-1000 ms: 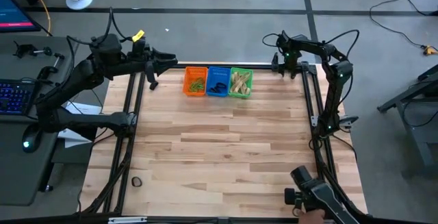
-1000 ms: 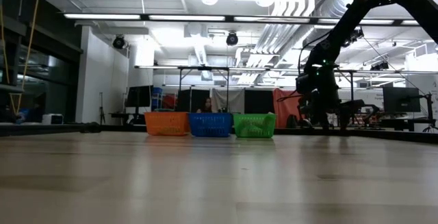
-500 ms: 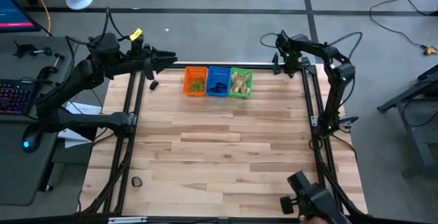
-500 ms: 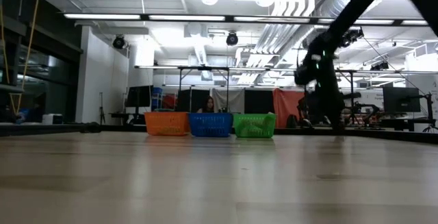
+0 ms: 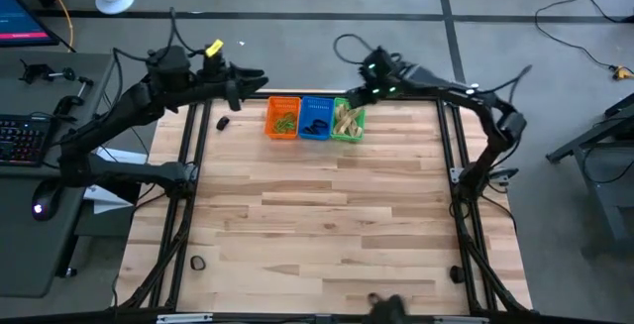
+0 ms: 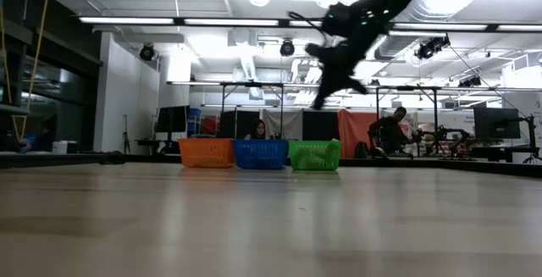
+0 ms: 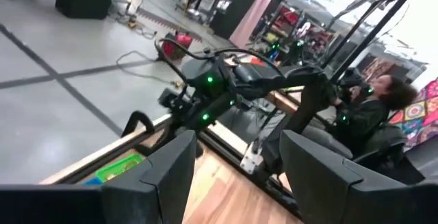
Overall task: Sort rubber bands into baskets
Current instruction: Put the black rubber band into the blue bin
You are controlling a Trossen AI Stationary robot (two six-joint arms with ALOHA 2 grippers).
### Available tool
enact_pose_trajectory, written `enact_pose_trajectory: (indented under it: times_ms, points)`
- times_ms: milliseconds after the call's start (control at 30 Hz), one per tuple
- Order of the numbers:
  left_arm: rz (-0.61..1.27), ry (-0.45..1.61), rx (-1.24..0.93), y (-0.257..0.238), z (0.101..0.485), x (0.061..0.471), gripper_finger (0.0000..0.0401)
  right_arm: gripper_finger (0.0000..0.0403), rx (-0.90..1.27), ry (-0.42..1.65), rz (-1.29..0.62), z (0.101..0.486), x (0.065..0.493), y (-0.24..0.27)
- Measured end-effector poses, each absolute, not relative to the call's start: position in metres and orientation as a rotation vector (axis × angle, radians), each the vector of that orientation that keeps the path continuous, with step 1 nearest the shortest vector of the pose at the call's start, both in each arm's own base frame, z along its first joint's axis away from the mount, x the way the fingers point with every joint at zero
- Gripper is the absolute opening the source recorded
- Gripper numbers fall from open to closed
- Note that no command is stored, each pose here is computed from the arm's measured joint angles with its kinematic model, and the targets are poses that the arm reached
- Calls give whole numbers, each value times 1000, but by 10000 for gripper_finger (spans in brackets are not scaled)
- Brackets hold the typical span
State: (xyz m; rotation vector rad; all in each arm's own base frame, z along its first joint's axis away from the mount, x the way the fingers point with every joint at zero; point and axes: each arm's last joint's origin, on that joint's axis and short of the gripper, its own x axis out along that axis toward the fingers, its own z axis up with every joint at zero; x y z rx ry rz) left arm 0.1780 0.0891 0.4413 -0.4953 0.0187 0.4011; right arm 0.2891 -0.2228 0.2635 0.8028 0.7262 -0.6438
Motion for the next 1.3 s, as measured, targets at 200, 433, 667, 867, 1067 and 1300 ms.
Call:
enact_pose_trajectory:
  times_ms: [200, 433, 667, 867, 1067, 1300]
  points:
    - [401, 47, -551, 93, 434, 190, 207, 0, 885, 563, -498, 236, 353, -203]
    - [375, 8, -555, 89, 439, 189, 207, 1, 962, 557, -534, 203, 373, -202]
    - [358, -4, -550, 86, 441, 189, 207, 92, 901, 552, -510, 204, 374, -203]
    - [358, -3, -549, 86, 441, 189, 207, 225, 891, 547, -512, 204, 374, -204]
    - [358, 1, -537, 86, 441, 189, 207, 280, 884, 635, -387, 226, 352, -203]
    - [363, 8, -489, 86, 441, 189, 207, 282, 663, 978, -334, 278, 306, -131]
